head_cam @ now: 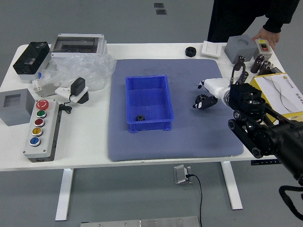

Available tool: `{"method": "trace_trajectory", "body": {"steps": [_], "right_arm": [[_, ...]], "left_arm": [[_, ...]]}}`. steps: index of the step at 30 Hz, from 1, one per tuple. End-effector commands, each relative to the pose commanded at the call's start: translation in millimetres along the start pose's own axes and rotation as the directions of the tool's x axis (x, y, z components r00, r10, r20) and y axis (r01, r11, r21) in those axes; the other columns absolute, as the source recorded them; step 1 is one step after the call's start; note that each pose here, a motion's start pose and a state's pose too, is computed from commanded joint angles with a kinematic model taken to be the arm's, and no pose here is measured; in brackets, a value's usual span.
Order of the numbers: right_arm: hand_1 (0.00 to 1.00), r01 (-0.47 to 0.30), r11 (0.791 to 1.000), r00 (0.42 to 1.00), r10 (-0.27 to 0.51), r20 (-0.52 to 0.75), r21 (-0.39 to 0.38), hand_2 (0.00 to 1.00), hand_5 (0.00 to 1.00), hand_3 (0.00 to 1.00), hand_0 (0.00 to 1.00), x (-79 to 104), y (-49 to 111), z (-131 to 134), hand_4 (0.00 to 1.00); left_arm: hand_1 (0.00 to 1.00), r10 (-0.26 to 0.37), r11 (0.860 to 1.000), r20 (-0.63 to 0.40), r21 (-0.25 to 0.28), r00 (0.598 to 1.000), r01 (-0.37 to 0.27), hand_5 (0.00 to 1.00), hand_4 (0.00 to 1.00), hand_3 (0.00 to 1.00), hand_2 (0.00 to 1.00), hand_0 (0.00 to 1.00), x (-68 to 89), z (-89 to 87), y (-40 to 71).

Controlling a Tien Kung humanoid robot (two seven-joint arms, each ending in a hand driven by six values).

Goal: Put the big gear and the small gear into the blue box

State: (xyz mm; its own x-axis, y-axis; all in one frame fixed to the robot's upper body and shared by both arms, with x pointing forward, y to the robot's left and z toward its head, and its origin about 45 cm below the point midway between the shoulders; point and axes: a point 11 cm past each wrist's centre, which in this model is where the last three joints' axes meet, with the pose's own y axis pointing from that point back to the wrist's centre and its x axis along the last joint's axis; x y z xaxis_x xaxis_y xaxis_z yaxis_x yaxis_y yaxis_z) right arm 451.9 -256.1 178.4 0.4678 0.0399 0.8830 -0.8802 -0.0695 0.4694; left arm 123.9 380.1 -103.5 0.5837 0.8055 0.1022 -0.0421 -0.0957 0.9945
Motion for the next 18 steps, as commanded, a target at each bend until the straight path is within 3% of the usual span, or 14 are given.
{"method": "trace_trajectory", "body": {"steps": [18], "right_arm": [[0.654,0.032,0.999,0.999,-0.032,-0.005,-0.018,0.78,0.444,0.784,0.707,-9.5,-5.2,1.9,0.781]], "left_arm": [[0.896,-0.003,1.0,-0.001,-0.002,1.0,0.003,0.577,0.874,0.885,0.905,0.909,-1.2,0.8,-0.2]]}}
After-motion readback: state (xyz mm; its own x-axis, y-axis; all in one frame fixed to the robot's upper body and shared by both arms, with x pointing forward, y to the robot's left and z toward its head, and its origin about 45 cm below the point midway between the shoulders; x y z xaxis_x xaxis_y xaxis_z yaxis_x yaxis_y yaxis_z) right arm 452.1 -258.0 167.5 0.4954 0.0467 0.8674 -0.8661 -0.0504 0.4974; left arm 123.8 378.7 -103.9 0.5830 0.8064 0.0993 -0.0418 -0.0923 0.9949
